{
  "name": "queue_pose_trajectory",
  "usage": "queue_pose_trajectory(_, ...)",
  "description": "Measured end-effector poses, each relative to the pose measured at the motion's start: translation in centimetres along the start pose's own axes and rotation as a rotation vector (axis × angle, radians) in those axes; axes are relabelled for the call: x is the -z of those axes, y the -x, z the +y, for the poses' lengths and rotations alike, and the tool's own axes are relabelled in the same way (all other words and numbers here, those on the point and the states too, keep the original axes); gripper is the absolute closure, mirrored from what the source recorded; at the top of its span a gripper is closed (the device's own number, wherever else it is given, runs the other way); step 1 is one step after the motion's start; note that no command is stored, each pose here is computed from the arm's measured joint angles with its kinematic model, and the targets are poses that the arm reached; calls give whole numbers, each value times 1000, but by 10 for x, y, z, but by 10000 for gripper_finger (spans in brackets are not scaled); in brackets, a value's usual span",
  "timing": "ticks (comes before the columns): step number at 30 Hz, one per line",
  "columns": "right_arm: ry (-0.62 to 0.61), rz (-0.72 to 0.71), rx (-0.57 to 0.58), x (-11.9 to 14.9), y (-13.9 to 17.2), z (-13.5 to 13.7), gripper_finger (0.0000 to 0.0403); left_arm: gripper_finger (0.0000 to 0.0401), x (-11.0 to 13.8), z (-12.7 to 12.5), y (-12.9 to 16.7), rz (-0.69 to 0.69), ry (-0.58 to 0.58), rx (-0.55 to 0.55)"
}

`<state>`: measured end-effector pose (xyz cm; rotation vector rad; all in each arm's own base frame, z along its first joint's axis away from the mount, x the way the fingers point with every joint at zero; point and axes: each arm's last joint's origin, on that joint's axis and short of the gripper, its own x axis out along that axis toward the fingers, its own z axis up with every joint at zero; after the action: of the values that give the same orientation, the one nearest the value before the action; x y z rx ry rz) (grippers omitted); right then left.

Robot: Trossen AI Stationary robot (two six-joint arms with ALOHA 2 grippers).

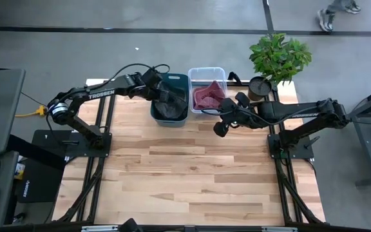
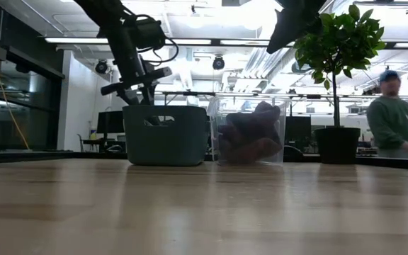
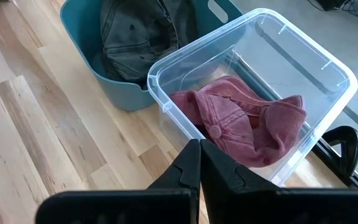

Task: Pick & Place hat
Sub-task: Put the black cap into the blue bin

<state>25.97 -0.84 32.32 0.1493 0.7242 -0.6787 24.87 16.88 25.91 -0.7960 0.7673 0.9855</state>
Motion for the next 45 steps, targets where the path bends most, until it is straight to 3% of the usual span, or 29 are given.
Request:
queue_pose_trajectory(6,0,0,0,0,0,0,403,175,0,2,6,-15,0,-13)
queue_pose_trajectory(13,0,-1,1,0,0,0,403,171,-12,0,28,-67,1,-68)
queue_pose_trajectory(18,1,-2,5,0,0,0,403,219,-18,-2,42,-59,0,-76)
queue_pose_trajectory(25,2,-3,6,0,0,0,403,386,-11,-3,44,2,-4,-92)
queue_pose_trajectory(31,2,-7,14,0,0,-1,403,397,-7,0,44,43,40,-115)
queue_pose_trajectory(45,0,-7,15,0,0,-1,403,401,-10,-4,43,37,86,-46)
